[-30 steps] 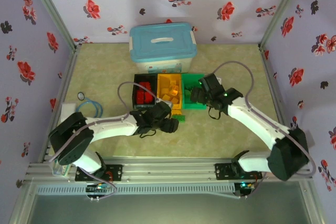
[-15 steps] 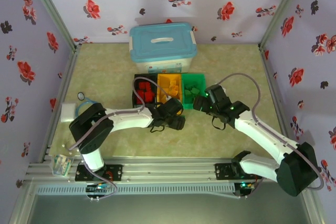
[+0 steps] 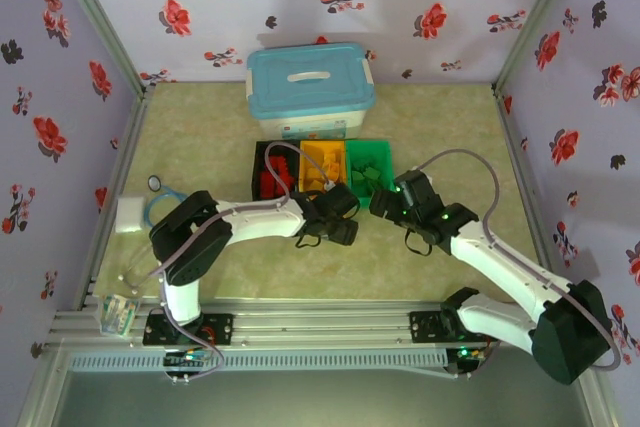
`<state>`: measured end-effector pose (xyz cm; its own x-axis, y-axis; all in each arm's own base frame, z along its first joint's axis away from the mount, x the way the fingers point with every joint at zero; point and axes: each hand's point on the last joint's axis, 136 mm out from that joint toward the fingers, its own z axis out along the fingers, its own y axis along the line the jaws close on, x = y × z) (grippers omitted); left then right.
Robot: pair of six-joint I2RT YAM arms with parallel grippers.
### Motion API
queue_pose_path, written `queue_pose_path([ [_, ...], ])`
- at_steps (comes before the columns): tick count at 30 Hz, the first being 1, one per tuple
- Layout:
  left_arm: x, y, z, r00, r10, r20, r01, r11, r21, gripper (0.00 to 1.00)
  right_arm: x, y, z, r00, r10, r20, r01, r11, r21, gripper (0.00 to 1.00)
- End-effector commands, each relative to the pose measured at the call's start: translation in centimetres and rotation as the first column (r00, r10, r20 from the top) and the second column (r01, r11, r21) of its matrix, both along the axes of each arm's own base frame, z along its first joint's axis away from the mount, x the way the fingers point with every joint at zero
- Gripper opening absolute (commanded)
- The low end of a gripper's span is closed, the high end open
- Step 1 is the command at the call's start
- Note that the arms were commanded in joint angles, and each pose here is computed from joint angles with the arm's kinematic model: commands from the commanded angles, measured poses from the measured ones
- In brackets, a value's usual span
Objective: Sort the legos into containers by color
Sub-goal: Pick up the lego from the center of the table.
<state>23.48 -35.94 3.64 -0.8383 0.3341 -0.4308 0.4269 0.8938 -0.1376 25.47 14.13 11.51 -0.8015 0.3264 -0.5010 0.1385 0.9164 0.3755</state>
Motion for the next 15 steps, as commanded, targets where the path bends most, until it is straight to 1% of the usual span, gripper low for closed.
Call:
queue_pose_path([
  [1,0.0,-0.7,-0.1,1.0,0.016,-0.009,-0.016,1.0,0.006,0.79,0.1,0.2,0.2,1.0,-0.014,0.015,0.014,1.0,0.025,0.86],
  [10,0.5,-1.2,-1.9,0.998,0.048,-0.036,-0.047,0.998,0.05,0.77,-0.4,-0.5,-0.4,0.999,-0.03,0.015,0.03,0.999,0.017,0.85],
  [15,0.7,-1.4,-2.3,0.998,0.055,-0.032,-0.052,0.996,0.073,0.72,-1.1,-0.9,-1.2,0.999,-0.038,0.004,0.038,0.999,0.024,0.84],
])
